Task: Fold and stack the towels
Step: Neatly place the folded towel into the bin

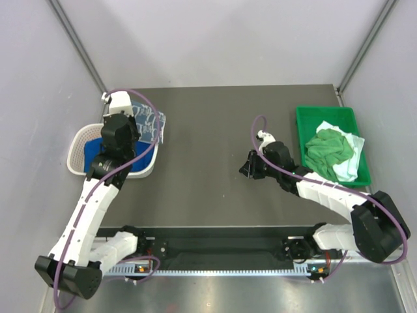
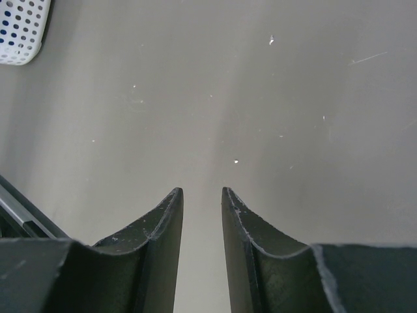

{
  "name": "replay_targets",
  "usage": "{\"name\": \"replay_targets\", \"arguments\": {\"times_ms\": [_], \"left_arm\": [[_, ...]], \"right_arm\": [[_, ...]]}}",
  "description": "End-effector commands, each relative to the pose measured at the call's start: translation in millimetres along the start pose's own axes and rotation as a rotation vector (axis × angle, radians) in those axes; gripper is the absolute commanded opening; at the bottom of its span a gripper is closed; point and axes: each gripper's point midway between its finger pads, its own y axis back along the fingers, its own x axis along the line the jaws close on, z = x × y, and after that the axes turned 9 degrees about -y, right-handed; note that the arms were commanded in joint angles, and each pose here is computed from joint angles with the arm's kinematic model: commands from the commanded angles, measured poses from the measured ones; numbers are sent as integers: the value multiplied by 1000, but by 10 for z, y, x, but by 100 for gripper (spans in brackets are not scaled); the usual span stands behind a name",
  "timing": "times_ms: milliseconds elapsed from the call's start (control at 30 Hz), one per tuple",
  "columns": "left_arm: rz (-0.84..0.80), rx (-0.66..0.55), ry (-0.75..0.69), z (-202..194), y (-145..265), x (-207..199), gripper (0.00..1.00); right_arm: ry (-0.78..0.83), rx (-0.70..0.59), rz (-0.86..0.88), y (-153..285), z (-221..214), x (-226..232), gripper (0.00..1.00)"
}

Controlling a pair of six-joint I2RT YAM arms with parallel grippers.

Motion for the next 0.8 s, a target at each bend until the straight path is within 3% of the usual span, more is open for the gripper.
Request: {"name": "replay_targets", "arguments": {"times_ms": [0,233,467,767], "left_arm": [[-57,-29,14,170,120,2,0],[-103,-23,38,275,244,-2,0],[-12,6,33,263,270,191,0],[112,156,-5,-238,72,385,0]], "right_arm": [[22,-70,55,60,265,232,31],[29,-78,59,83,288,277,31],[29,-76,56,71,272,292,31],[39,-60,61,31,229,334,31]]}}
